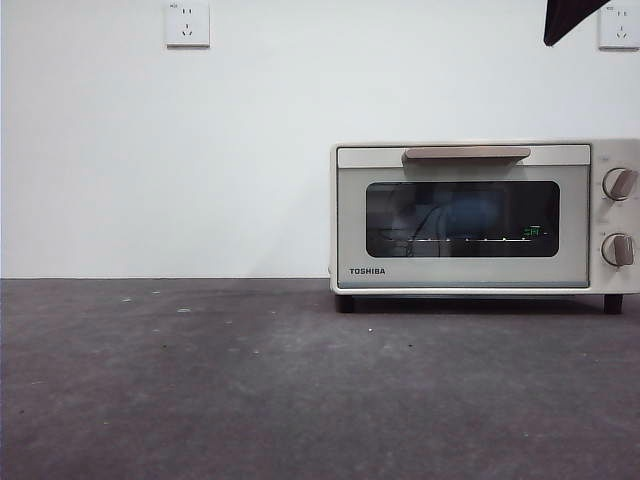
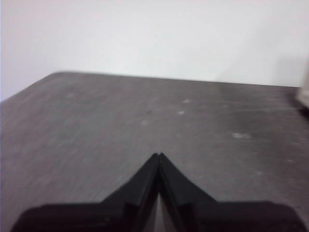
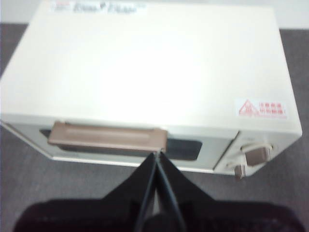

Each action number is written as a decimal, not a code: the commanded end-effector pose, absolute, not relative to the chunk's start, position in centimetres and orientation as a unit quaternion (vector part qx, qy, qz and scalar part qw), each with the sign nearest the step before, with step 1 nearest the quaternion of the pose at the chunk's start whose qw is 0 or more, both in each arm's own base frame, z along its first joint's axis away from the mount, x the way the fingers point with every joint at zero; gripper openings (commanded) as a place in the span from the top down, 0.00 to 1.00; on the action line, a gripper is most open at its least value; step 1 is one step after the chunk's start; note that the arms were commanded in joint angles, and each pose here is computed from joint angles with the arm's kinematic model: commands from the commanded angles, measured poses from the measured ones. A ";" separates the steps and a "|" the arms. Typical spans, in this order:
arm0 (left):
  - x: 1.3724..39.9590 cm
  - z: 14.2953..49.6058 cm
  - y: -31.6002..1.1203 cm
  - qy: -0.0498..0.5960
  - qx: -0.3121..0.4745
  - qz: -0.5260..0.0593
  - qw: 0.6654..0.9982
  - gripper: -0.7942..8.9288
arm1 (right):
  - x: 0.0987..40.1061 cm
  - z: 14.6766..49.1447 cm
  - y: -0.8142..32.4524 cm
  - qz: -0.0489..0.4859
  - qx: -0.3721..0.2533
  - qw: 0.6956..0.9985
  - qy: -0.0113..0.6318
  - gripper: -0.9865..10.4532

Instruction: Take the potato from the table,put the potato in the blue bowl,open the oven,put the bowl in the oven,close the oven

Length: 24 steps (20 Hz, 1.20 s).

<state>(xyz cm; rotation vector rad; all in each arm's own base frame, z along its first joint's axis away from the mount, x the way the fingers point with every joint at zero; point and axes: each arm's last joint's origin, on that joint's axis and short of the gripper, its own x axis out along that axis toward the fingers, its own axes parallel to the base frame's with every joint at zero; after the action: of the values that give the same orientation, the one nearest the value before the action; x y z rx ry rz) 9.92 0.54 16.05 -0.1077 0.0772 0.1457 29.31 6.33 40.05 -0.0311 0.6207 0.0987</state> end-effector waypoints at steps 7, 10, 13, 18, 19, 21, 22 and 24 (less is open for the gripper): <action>9.6 15.0 0.5 0.073 -0.072 0.059 0.993 0.92 | 29.6 39.7 6.4 0.047 -0.012 0.951 0.306 0.91; 9.6 14.9 0.2 0.084 -0.069 0.016 0.994 0.92 | 29.6 39.7 6.4 0.047 -0.012 0.951 0.306 0.91; 9.6 14.9 0.1 0.086 -0.062 -0.011 0.994 0.92 | 29.6 39.7 6.4 0.047 -0.012 0.951 0.306 0.91; 9.6 14.9 0.1 0.086 -0.055 -0.007 0.995 0.92 | 29.6 39.7 6.4 0.047 -0.012 0.951 0.306 0.91; 9.6 14.9 0.1 0.085 -0.049 -0.008 0.995 0.92 | 29.6 39.7 6.4 0.047 -0.012 0.951 0.306 0.91; 9.6 14.9 0.1 0.085 -0.032 -0.017 0.996 0.92 | 29.6 39.7 6.4 0.047 -0.012 0.951 0.306 0.91; 9.6 14.9 0.1 0.085 -0.026 -0.021 0.996 0.92 | 29.6 39.7 6.4 0.047 -0.012 0.951 0.306 0.91; 9.6 14.9 0.1 0.084 -0.013 -0.023 0.996 0.92 | 29.6 39.7 6.4 0.047 -0.012 0.951 0.306 0.91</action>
<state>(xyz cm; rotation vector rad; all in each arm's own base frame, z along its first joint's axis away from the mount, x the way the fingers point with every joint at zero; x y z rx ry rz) 9.56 0.04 15.19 -0.0691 0.1681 -0.0421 29.35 6.34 40.08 -0.0300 0.6166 0.0988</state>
